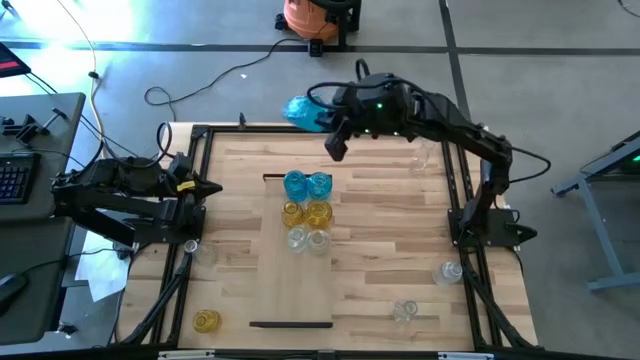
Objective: Sort vases onto shelf
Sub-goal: Put the blue vase on the shelf to align with the other blue vases
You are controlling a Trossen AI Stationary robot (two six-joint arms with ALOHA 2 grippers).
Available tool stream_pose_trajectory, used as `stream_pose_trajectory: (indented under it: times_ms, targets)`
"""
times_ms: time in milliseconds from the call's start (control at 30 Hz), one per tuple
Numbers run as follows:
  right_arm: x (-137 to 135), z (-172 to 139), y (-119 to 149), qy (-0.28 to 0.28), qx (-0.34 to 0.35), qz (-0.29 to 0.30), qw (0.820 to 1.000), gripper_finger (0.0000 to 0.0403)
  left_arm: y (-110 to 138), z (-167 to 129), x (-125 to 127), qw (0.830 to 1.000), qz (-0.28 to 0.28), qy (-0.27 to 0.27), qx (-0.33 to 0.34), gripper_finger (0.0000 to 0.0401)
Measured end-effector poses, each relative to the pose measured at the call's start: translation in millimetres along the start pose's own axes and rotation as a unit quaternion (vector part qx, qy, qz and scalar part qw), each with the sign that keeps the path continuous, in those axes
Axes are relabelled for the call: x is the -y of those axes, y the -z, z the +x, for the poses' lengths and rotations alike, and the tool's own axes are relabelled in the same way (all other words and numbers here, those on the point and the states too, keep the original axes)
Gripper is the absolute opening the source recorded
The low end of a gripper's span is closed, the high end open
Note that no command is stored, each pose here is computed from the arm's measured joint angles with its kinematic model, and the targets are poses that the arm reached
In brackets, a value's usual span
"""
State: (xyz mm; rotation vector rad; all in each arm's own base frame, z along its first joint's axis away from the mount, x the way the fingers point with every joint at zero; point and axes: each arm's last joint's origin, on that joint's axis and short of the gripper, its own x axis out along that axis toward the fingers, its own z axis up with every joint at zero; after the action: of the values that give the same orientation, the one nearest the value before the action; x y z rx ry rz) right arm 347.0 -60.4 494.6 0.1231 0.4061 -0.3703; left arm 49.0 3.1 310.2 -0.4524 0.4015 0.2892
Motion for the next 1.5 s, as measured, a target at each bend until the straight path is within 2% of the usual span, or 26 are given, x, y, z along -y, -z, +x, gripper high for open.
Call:
stream_pose_trajectory:
  times_ms: [133,333,600,900,1200,1400,1500]
  targets:
    - [-12.3,12.0,-2.8,-0.053,0.023,0.017,0.998,0.0022,0.0,0.0,-0.1,1.000,0.000,-0.002,0.001,0.0001]
    - [-41.4,40.1,9.4,-0.117,-0.001,0.018,0.993,0.0022,-0.1,0.0,-0.1,1.000,0.000,-0.001,0.001,0.0001]
    - [-80.0,62.3,28.3,-0.183,-0.044,0.045,0.981,0.0022,-1.9,-6.5,5.4,0.996,0.001,0.084,-0.038,0.0001]
    - [-117.3,70.8,43.1,-0.251,-0.078,0.084,0.961,0.0022,-27.2,-43.6,10.6,0.990,0.017,0.136,0.013,0.0001]
    - [-139.1,104.8,57.9,-0.279,-0.082,0.139,0.947,0.0022,-25.5,-46.5,11.9,0.985,0.013,0.168,-0.027,0.0001]
    - [-133.7,118.0,63.1,-0.262,-0.098,0.171,0.945,0.0022,-23.7,-45.4,14.7,0.977,0.001,0.205,-0.064,0.0001]
    - [-132.1,118.7,62.5,-0.258,-0.097,0.179,0.945,0.0022,-24.3,-46.1,15.2,0.975,0.001,0.213,-0.061,0.0001]
